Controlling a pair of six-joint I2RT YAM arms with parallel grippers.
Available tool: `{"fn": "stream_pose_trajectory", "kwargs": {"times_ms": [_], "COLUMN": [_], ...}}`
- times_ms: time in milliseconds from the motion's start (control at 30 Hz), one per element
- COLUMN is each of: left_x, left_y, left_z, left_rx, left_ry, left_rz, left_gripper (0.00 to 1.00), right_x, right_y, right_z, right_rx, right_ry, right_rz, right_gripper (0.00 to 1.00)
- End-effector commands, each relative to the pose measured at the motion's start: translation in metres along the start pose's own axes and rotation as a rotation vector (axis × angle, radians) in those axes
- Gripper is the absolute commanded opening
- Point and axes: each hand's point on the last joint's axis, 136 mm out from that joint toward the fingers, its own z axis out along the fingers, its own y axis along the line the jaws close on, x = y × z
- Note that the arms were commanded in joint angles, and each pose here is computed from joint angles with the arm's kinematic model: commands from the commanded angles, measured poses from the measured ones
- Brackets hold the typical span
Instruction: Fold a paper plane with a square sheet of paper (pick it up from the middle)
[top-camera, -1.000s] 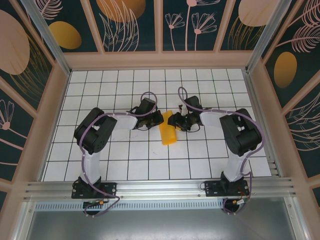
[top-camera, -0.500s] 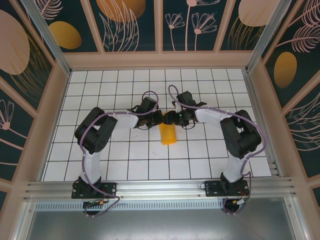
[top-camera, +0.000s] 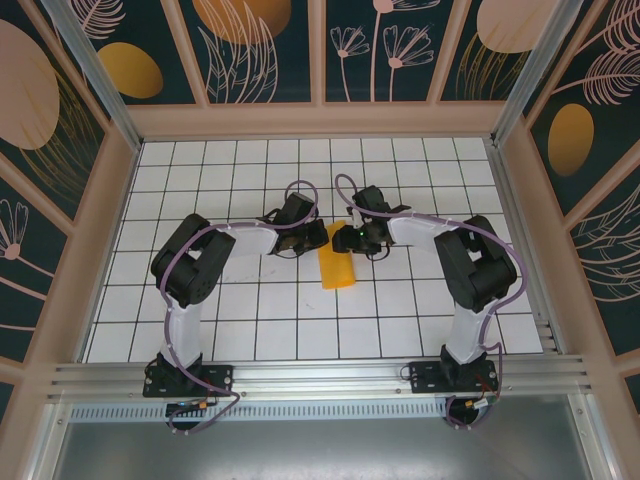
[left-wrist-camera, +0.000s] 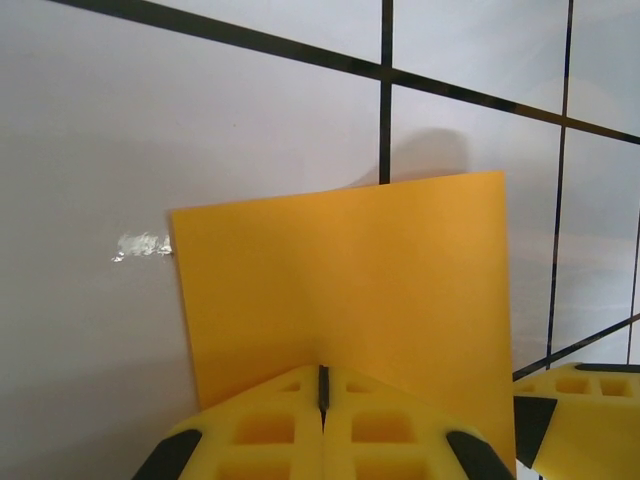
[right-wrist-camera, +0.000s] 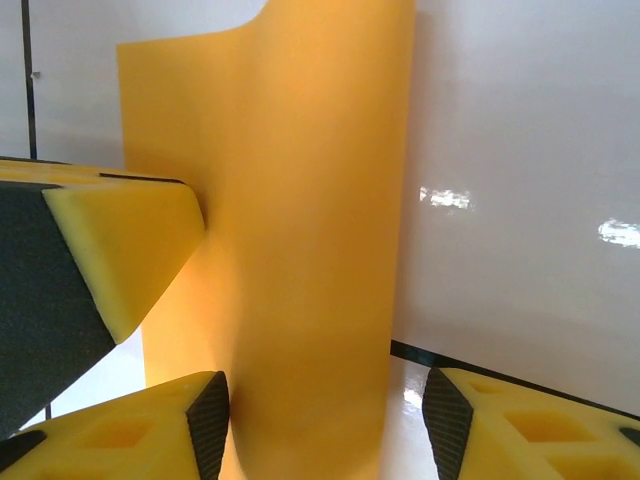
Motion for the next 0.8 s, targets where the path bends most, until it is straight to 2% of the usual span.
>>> {"fn": "stream_pose_trajectory", "kwargs": {"times_ms": [0, 67, 267, 400, 600, 767], "left_x": [0.010, 0.008, 0.000, -0.012, -0.034, -0.037], "left_y": [0.017, 0.015, 0.000, -0.018, -0.027, -0.020], "left_z": [0.008, 0.008, 0.002, -0.009, -0.037, -0.050], "left_rx": [-0.073, -0.067, -0.029, 0.010, -0.003, -0.023], "left_ry": [0.028, 0.026, 0.006, -0.037, -0.156, -0.208], "left_rz": [0.015, 0.013, 0.025, 0.034, 0.003, -0.021], "left_gripper": [0.00, 0.00, 0.02, 0.09, 0.20, 0.22], "right_x": [-0.006, -0.003, 0.004, 0.007, 0.010, 0.008], "right_y": [-0.014, -0.013, -0.017, -0.024, -0.029, -0.024], "right_z": [-0.008, -0.004, 0.003, 0.006, 0.008, 0.003], "right_rx": [0.061, 0.040, 0.038, 0.043, 0.021, -0.070], "right_ry": [-0.027, -0.005, 0.019, 0.026, 0.028, 0.017], "right_rz": [0.008, 0.009, 0.021, 0.046, 0.090, 0.131], "right_gripper": [0.57, 0.56, 0.42, 0.36, 0.33, 0.33]}}
